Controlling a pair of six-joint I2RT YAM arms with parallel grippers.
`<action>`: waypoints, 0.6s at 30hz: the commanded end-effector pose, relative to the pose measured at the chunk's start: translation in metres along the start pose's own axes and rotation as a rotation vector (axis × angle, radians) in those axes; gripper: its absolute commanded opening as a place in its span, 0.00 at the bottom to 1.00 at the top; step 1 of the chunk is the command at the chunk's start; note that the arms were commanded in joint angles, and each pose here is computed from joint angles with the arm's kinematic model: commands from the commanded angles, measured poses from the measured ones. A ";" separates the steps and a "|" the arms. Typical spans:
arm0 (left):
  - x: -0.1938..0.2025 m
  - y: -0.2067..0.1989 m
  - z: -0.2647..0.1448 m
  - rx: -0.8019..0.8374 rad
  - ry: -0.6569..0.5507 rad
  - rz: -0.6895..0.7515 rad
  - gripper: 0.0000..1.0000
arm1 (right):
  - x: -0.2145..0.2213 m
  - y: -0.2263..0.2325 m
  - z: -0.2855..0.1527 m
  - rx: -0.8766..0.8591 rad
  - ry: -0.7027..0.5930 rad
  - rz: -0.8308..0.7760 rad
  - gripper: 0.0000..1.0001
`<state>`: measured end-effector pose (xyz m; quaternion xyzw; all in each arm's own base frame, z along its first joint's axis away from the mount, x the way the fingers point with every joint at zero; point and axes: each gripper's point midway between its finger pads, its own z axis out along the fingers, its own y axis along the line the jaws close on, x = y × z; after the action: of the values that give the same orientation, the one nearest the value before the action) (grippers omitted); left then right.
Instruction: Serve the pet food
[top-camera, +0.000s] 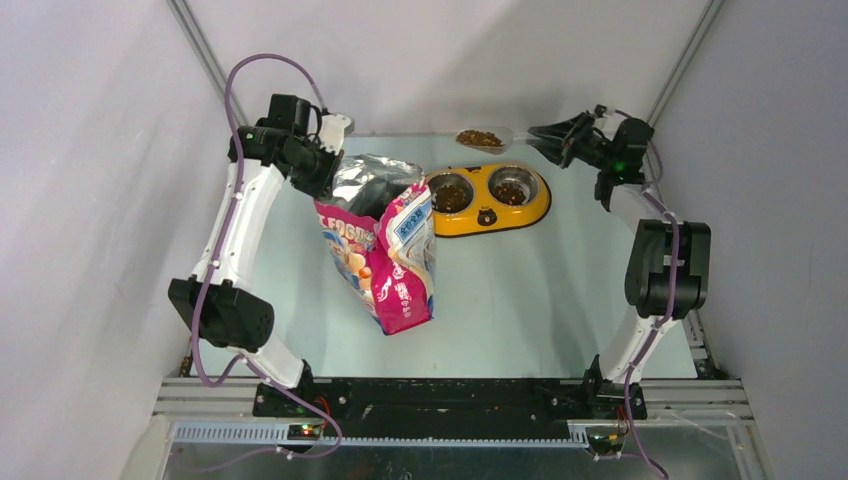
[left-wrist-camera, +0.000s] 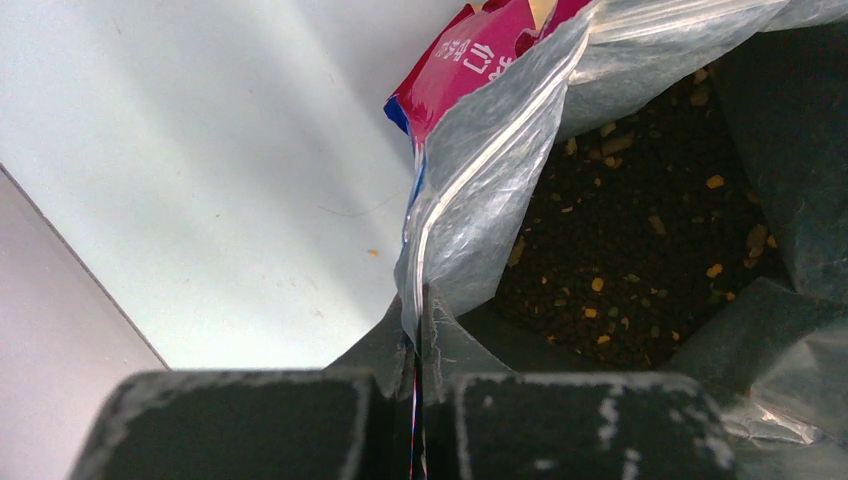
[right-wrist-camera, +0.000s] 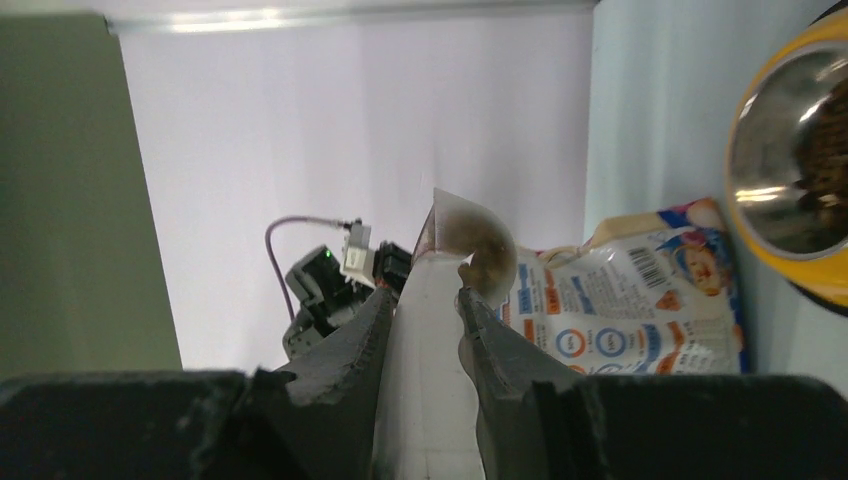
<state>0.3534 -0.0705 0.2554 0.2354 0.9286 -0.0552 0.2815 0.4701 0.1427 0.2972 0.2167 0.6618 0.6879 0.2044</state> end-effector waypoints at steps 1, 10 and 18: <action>-0.006 0.012 -0.011 -0.049 -0.039 0.006 0.00 | -0.030 0.016 -0.031 -0.036 -0.119 -0.095 0.00; -0.006 0.010 -0.010 -0.039 -0.039 0.000 0.00 | -0.077 -0.015 -0.073 0.020 -0.264 -0.080 0.00; -0.004 0.008 -0.010 -0.032 -0.037 -0.005 0.00 | -0.101 -0.058 -0.097 0.138 -0.341 -0.080 0.00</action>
<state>0.3532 -0.0711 0.2554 0.2355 0.9285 -0.0570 0.2815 0.4936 0.0228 0.2539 0.3133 0.6549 0.6179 0.3019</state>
